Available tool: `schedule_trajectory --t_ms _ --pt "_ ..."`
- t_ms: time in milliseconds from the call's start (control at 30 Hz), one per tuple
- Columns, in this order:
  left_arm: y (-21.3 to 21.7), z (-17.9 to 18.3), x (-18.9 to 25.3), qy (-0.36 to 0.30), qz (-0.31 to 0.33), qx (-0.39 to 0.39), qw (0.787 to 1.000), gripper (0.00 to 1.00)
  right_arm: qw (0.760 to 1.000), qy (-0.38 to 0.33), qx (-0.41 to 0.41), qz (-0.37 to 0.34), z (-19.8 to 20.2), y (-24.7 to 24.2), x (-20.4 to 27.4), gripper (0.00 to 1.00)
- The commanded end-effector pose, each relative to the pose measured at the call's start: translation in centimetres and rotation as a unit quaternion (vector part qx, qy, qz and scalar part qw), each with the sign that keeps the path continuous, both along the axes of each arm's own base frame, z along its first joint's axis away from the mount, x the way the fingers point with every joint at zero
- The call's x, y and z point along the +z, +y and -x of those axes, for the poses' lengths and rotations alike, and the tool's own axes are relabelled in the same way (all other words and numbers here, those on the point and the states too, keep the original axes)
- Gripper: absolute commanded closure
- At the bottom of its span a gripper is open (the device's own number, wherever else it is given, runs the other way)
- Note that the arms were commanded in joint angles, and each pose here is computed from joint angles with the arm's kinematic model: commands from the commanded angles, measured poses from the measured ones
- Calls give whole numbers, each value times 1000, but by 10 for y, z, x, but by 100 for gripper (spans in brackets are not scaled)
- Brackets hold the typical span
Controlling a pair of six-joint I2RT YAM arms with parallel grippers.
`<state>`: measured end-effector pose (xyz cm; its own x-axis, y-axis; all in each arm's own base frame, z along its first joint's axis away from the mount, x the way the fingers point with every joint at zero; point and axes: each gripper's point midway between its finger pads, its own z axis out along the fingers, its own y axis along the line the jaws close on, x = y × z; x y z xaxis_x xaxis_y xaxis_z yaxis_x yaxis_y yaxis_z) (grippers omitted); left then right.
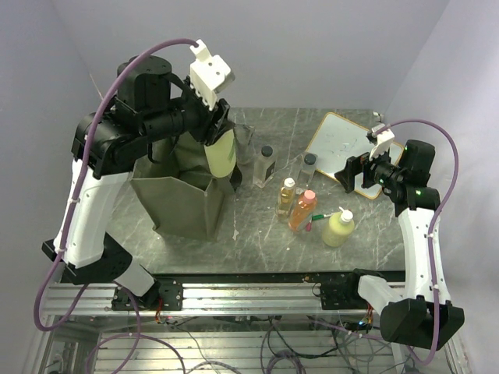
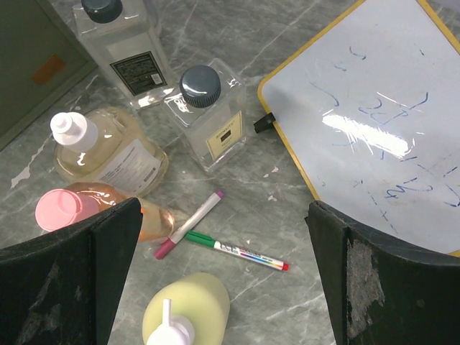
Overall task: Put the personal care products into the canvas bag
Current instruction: Place the care product in the canvas bag.
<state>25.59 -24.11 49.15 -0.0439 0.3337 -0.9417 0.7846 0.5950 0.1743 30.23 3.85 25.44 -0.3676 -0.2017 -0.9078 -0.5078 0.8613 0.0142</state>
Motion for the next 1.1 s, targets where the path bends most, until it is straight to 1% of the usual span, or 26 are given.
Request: schedule_trajectory --t_ms 0,100,333,433,500,633,733,900,1067 --pt "13 -7 72 -96 87 37 991 93 1000 -14 5 1 -1 0 3 0" --pt "28 -21 75 -108 81 85 987 93 1000 -14 6 0 -1 0 3 0" --pt "55 -61 53 -103 40 175 978 93 1000 -16 12 -5 -1 3 8 0" --pt "67 -76 44 -97 29 204 974 93 1000 -17 14 -6 0 4 8 0" --pt "70 -86 29 -85 23 211 973 93 1000 -19 16 -6 2 4 8 0" --pt "73 -93 4 -64 20 208 976 93 1000 -25 18 -5 5 5 9 0" --pt "67 -99 -22 -52 17 190 980 93 999 -26 24 -10 7 8 11 0" --pt "60 -112 -59 -45 10 164 985 93 999 -27 28 -14 9 11 13 0" --pt "58 -116 -91 -37 3 137 990 93 999 -24 25 -13 10 10 10 0"
